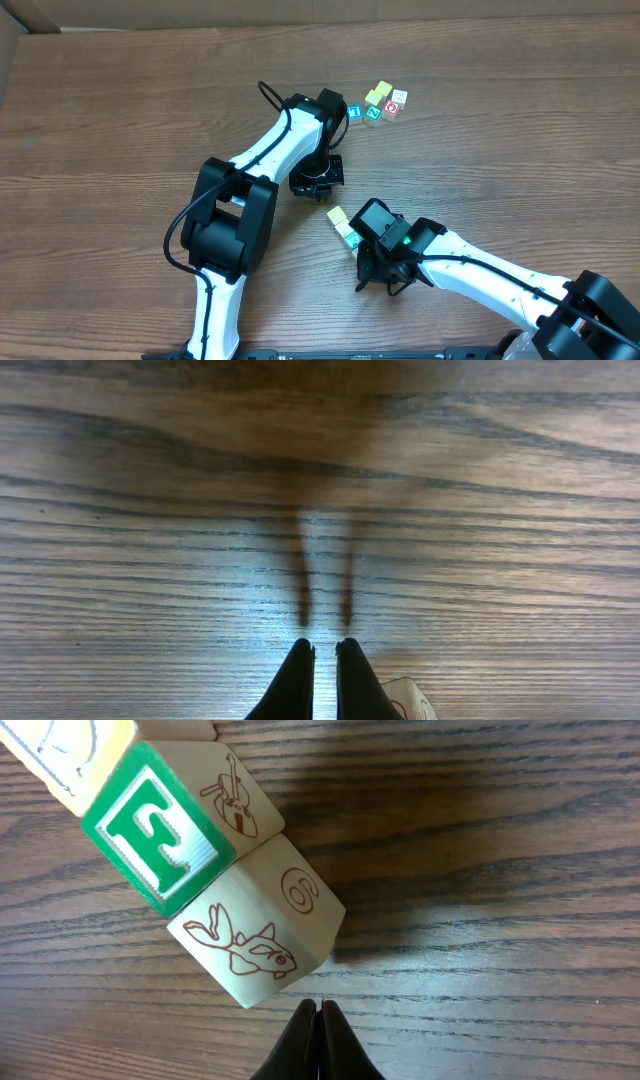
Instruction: Flip 4 blocks
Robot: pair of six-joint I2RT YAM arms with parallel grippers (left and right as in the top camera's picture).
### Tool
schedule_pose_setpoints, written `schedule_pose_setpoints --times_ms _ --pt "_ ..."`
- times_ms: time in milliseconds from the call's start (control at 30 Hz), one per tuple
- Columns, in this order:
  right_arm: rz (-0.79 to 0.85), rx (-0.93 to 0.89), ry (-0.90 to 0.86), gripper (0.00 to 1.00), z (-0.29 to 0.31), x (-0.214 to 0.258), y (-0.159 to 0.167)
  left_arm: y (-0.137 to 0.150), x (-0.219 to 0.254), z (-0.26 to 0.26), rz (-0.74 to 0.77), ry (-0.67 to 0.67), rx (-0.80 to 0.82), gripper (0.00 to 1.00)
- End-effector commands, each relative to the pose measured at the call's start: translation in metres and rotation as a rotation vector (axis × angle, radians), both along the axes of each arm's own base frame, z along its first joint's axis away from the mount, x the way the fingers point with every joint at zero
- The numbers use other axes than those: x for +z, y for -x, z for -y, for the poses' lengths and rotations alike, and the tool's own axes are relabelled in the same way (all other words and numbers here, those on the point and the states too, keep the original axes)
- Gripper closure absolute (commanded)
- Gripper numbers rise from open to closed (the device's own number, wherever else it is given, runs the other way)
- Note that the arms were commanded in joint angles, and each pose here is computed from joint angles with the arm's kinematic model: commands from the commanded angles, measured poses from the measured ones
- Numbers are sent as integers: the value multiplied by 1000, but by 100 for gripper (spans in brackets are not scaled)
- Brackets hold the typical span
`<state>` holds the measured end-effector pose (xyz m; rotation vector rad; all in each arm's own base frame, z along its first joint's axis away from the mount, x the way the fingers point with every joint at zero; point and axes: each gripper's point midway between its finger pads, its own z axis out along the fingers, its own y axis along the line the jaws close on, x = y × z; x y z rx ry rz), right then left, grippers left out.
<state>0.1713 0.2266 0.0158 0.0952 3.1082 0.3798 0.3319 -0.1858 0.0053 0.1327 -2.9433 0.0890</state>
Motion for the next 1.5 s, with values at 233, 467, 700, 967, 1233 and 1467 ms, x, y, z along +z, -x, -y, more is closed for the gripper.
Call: schedule_pose_setpoints --times_ms 233,467,700,967,1233,1467 --pt "1 -24 -2 96 4 -15 5 12 0 8 -55 36 -5 96" --pt "-3 -23 -8 96 3 -15 5 20 2 9 -88 56 -27 96" --pt "12 -23 -21 96 0 -14 2 22 3 17 -92 88 -53 96" --pt "28 -25 -31 96 -3 -13 -2 21 3 21 -79 94 -61 96" --pt "8 -80 -41 96 -4 -12 -1 16 1 25 -53 107 -67 96" --pt "9 -99 -48 96 -6 -12 -3 17 1 28 -55 109 -72 96"
